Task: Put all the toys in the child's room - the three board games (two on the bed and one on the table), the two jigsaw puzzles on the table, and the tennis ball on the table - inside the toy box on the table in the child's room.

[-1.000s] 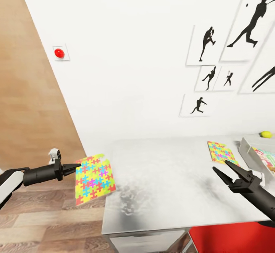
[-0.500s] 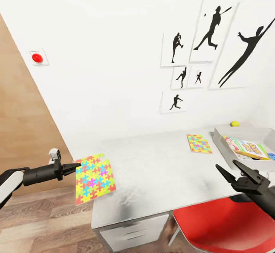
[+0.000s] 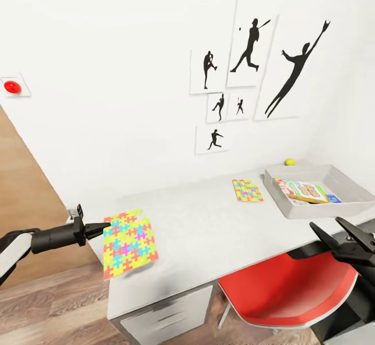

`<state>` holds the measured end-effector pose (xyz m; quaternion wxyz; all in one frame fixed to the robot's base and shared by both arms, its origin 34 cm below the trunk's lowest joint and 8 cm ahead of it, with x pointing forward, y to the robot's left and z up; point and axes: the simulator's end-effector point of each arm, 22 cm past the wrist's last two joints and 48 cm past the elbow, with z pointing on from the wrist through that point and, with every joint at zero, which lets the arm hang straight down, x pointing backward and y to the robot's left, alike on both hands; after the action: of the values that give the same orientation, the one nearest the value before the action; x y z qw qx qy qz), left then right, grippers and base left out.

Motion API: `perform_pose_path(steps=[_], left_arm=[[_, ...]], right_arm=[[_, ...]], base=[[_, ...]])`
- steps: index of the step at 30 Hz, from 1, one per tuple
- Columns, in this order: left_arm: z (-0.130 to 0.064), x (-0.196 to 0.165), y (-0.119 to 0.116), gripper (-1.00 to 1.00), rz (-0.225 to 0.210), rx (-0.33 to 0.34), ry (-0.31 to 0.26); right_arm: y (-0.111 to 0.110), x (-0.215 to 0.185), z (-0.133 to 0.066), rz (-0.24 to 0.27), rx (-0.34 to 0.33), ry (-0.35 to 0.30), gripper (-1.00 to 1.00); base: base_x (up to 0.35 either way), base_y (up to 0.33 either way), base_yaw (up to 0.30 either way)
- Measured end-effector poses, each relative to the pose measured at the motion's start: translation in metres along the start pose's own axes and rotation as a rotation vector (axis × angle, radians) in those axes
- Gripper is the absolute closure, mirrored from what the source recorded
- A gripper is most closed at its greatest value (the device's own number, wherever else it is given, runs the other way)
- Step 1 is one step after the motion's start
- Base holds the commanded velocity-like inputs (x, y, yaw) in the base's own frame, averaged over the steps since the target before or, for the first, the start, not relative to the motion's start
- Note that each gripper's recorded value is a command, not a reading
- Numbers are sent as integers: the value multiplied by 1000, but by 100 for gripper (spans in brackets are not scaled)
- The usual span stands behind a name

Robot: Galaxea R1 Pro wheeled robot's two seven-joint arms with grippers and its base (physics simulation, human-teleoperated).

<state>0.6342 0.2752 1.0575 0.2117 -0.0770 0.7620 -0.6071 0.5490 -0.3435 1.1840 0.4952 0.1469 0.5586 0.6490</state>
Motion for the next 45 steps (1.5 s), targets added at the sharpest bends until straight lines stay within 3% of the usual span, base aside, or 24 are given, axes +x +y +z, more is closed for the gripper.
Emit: perform_pose_path(steps=[8,16,22,27,33,38,45], left_arm=[[-2,1,-6,100,5,3,-2],[-3,0,-9,100,11,6,-3],[-3,0,-12,100,17,7,-5],[-3,-1,-14,100,21,9,-6],[1,2,-24,100,46,20,10],[3,4,-28,100,52,26,14],[5,5,-29,100,52,30,15]], right_arm=[[6,-21,-16,-32,16,-61,-100],[-15,-54,-59,-22,92,-189,-100],[-27,-66,-81,-42,163,-237,-100],[-39,-76,-103,-19,197,-294,-100],[-45,-80,-113,-6,211,-322,-100],[-44,-87,-116,-48,218,-351,-100],[-41,-87,-114,-60,210,-353,-100]], base=[[0,0,-260],[0,0,-260],[0,0,-260],[0,0,-258],[0,0,-257],[0,0,-186],[0,0,-18]])
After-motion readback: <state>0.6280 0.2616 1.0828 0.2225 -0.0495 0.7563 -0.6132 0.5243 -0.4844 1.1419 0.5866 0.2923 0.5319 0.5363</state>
